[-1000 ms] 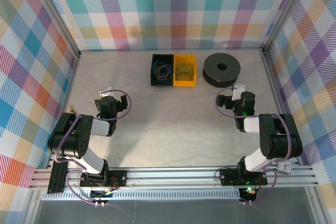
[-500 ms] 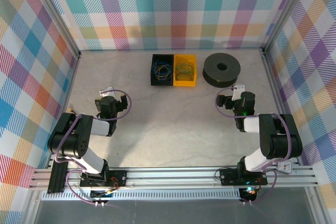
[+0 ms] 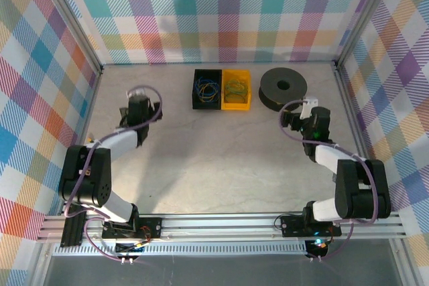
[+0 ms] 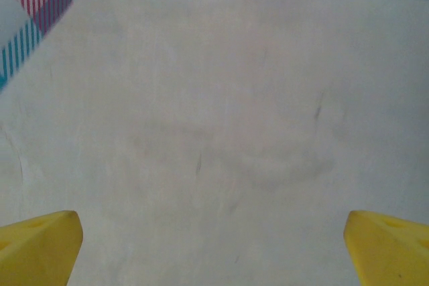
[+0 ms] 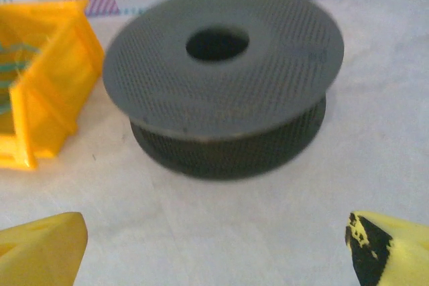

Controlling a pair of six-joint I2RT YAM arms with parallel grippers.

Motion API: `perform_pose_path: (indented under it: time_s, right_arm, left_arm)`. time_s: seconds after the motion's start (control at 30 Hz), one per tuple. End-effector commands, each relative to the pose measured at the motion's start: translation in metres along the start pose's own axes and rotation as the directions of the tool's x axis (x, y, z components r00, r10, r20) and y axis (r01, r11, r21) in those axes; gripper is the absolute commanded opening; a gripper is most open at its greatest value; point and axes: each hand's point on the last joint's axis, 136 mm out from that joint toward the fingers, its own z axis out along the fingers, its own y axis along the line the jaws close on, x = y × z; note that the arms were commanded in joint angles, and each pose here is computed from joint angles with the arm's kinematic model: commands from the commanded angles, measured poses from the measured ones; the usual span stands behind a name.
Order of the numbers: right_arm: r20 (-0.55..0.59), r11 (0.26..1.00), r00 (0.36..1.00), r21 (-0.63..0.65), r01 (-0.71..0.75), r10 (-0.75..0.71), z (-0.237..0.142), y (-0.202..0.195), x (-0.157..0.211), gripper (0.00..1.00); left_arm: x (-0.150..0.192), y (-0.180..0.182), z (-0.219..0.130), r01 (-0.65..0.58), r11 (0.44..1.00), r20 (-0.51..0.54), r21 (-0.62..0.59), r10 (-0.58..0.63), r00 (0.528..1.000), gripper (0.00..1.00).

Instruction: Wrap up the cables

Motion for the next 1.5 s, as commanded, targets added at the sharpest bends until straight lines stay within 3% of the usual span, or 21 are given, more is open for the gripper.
perform_pose_path:
  time_s: [0.0,0.2,0.4,0.8,1.27,1.33,1.47]
  right_arm:
    - [-0.083,0.993,0.990,-0.036,-0.113,0.110,-0.003,0.002,-0.016,0.99]
    - [-0.199,0.897,0.904,-0.163,-0.410,0.378,0.013,-0.008,-0.049,0.99]
    - [-0.264,0.790,0.810,-0.203,-0.578,0.524,0.052,-0.038,-0.057,0.99]
    - [-0.343,0.701,0.719,-0.198,-0.685,0.605,0.119,-0.052,-0.037,0.89]
    - [-0.351,0.623,0.663,-0.236,-0.746,0.661,0.144,-0.039,-0.032,0.80]
    - [-0.349,0.612,0.650,-0.227,-0.757,0.675,0.147,-0.041,-0.028,0.76]
    - [-0.330,0.616,0.646,-0.205,-0.761,0.688,0.147,-0.045,-0.024,0.57]
  left_arm:
    - [0.039,0.002,-0.017,-0.020,1.000,-0.344,-0.015,0.013,0.939,1.00]
    - [0.054,-0.030,-0.031,-0.001,0.991,-0.602,0.132,0.080,0.795,1.00]
    - [0.059,-0.044,-0.041,0.027,0.980,-0.644,0.195,0.107,0.757,1.00]
    - [0.070,-0.056,-0.046,-0.065,0.974,-0.653,0.218,0.194,0.732,1.00]
    - [0.071,-0.064,-0.050,-0.079,0.967,-0.645,0.242,0.221,0.731,1.00]
    - [0.072,-0.063,-0.051,-0.082,0.968,-0.645,0.238,0.220,0.731,1.00]
    - [0.073,-0.063,-0.052,-0.083,0.968,-0.646,0.236,0.220,0.731,1.00]
